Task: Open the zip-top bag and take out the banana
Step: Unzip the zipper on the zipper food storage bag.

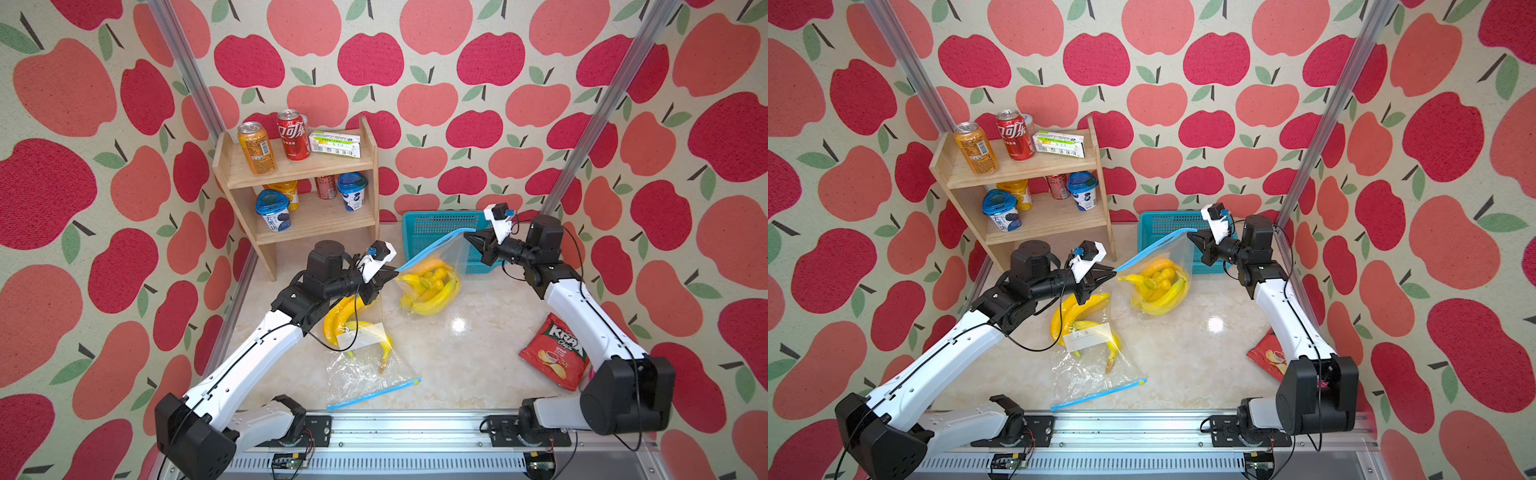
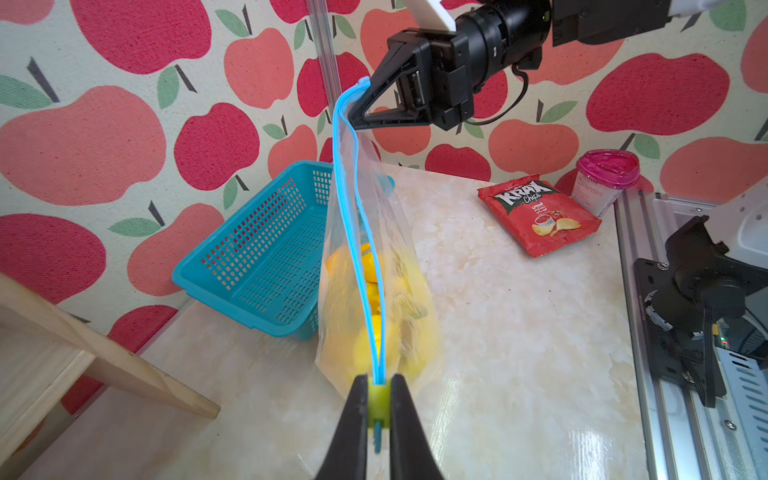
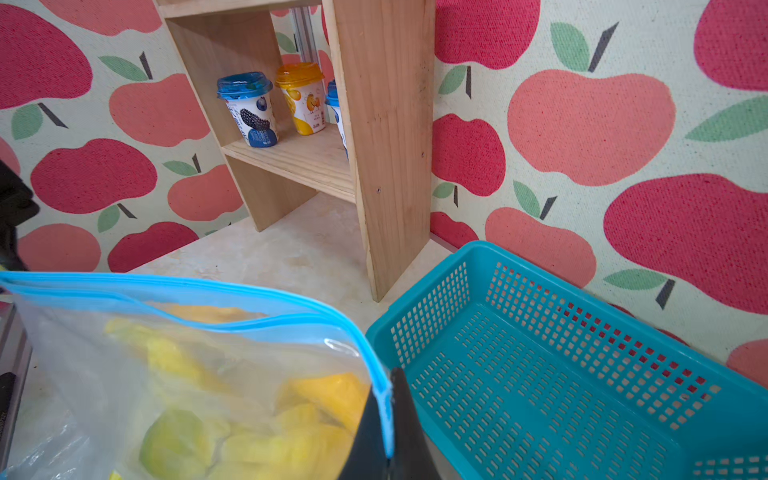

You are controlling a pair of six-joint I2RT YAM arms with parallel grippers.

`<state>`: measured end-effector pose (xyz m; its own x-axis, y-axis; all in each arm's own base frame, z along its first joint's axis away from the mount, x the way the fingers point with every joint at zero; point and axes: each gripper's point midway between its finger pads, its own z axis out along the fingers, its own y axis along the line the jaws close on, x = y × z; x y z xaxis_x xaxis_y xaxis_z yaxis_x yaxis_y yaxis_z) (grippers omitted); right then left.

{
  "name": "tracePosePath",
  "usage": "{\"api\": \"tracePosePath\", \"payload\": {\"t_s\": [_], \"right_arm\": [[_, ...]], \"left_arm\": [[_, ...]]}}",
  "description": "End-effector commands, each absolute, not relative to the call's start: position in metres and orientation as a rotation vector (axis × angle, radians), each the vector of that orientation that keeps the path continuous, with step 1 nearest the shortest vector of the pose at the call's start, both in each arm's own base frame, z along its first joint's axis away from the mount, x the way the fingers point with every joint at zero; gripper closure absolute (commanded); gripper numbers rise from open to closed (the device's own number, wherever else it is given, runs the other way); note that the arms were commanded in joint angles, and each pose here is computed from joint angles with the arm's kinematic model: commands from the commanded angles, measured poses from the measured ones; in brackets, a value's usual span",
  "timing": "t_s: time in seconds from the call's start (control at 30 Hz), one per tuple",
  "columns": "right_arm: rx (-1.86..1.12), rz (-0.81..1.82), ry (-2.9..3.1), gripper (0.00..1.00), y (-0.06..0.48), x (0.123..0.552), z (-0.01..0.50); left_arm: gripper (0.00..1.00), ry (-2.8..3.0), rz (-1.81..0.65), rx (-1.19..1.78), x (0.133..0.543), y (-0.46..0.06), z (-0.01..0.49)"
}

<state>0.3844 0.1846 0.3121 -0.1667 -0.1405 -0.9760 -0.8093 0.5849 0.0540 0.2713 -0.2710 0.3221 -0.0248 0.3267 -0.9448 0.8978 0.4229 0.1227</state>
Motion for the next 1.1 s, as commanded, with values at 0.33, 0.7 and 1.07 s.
{"api": "tracePosePath", "payload": {"t_s": [0.33, 0.7, 1.07], "right_arm": [[-0.610, 0.578, 1.931, 0.68, 0.138, 0.304, 0.257], [-0.511, 0.602, 1.907, 0.19, 0.125, 0.238, 0.319], [-0.734, 0.826, 2.027, 0.32, 0.174, 0.200, 0.305]], "left_arm": [[0.93, 1.628, -0.752, 1.183, 0.237, -0.312, 0.293], [0.92, 1.727, -0.728, 1.136, 0.242, -0.326, 0.267], [0.92, 1.716, -0.721, 1.120, 0.237, -0.328, 0.268]]}}
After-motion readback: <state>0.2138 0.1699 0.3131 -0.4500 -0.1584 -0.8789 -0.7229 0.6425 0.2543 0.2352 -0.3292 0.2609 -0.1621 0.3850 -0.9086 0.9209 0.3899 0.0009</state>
